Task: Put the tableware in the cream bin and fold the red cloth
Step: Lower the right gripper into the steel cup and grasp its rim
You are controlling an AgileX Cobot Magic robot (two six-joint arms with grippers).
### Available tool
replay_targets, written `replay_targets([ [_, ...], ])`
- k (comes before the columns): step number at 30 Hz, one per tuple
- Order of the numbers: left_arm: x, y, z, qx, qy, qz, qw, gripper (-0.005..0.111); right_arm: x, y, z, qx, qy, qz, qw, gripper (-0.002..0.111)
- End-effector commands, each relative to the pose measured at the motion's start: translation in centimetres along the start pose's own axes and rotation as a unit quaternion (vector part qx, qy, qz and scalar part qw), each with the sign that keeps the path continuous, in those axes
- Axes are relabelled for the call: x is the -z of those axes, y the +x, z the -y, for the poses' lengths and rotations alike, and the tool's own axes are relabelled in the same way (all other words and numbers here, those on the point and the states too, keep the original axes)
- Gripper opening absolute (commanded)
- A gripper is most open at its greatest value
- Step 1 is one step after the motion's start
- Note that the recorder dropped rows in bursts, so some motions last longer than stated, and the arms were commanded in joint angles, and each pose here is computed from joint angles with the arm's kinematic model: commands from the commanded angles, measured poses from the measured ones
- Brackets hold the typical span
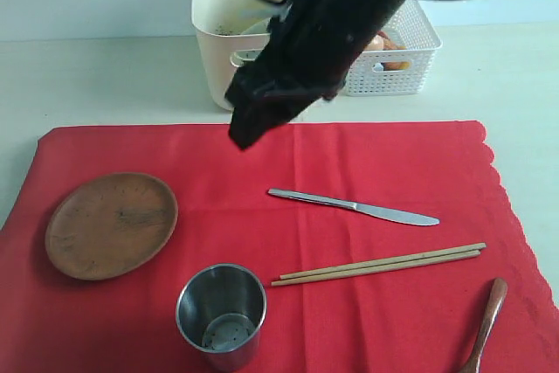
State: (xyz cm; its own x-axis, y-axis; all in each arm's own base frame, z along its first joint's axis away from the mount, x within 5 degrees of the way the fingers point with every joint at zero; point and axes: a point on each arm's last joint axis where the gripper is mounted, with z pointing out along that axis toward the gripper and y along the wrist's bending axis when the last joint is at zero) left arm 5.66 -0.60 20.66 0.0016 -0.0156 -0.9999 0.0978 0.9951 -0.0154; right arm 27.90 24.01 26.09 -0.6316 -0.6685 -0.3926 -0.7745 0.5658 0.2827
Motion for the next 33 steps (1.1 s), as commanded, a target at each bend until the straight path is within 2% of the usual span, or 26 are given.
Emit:
replay_targets([
  [1,0.0,0.1,0.0,0.002,0.003,-0.001,1.000,0.002,-3.0,1.4,-3.5,0.096,0.006,-0.026,0.995,0.062],
  [5,0.0,0.1,0.0,0.002,0.003,-0.001,1.000,0.002,-4.4,2.1,-5.5,0.153,0.021,-0.051,0.987,0.062],
  [15,0.0,0.1,0.0,0.002,0.003,-0.001,1.000,0.002,-7.1,2.9,-7.4,0.182,0.005,-0.096,0.979,0.062],
  [27,0.0,0.1,0.0,0.002,0.003,-0.001,1.000,0.002,-11.5,4.0,-6.1,0.202,0.020,-0.159,0.966,0.062],
  [30,0.0,0.1,0.0,0.002,0.003,-0.001,1.000,0.002,-11.6,4.0,-6.1,0.202,0.020,-0.158,0.966,0.055],
  [33,0.0,0.1,0.0,0.002,0.003,-0.001,1.000,0.002,-11.6,3.9,-6.1,0.201,0.020,-0.154,0.967,0.040],
])
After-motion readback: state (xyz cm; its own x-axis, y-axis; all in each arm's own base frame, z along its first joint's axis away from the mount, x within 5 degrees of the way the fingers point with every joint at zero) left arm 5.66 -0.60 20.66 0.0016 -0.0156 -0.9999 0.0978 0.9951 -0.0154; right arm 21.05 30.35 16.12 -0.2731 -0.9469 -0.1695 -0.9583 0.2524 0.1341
